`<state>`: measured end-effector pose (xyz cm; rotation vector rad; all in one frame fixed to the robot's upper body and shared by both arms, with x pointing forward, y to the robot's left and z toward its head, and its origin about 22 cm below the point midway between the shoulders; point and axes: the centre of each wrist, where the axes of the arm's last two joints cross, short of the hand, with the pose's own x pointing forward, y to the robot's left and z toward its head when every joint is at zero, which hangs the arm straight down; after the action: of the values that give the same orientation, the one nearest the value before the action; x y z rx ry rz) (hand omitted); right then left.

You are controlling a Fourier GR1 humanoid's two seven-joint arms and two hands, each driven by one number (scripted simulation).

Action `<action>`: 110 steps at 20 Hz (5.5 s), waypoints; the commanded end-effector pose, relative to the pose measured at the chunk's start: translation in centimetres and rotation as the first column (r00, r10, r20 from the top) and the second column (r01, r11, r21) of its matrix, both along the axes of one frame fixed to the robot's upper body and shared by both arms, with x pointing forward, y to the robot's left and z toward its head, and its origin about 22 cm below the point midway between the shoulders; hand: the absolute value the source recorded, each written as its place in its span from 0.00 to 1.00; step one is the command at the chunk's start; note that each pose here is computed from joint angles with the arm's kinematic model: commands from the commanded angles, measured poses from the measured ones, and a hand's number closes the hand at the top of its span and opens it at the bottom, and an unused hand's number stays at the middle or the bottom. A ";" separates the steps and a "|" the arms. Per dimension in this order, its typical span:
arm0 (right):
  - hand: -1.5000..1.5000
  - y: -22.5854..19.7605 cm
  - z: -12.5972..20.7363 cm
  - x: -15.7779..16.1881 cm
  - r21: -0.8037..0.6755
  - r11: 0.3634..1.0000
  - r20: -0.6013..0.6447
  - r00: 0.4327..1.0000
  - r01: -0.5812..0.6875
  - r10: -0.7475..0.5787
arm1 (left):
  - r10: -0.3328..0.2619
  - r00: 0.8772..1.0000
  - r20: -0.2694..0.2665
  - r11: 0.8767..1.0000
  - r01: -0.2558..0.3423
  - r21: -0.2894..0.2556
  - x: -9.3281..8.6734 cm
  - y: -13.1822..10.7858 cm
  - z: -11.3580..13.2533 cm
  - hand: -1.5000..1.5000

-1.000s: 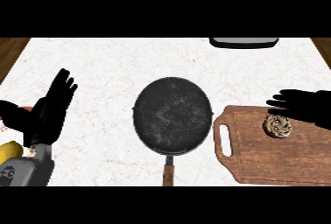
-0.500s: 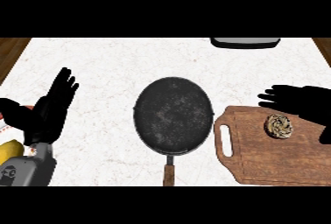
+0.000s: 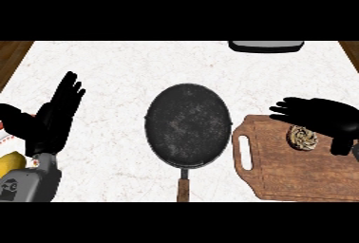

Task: Pick the cupcake from the cutting board and place it in the pan

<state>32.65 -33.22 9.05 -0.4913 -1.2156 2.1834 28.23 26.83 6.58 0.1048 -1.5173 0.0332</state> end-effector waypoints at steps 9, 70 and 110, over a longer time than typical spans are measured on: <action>0.00 1.4 -2.5 0.8 0.028 1.000 -0.070 0.998 0.008 -0.006 | -0.002 1.000 0.009 1.000 0.002 -0.023 0.1 1.5 -1.5 0.50; 1.00 34.6 10.9 -3.6 0.742 0.276 0.238 0.145 0.611 -0.960 | -0.028 1.000 0.005 1.000 0.028 0.003 -0.1 -0.2 -0.9 0.50; 0.00 21.1 -4.0 -5.8 0.822 -0.352 -0.484 0.225 0.447 -0.845 | 0.040 0.999 -0.008 0.999 -0.040 -0.025 -1.3 1.4 -0.4 0.50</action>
<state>29.92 -9.72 4.75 -0.8655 -1.4243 0.1243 27.23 27.57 6.12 0.1089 -1.5099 0.0625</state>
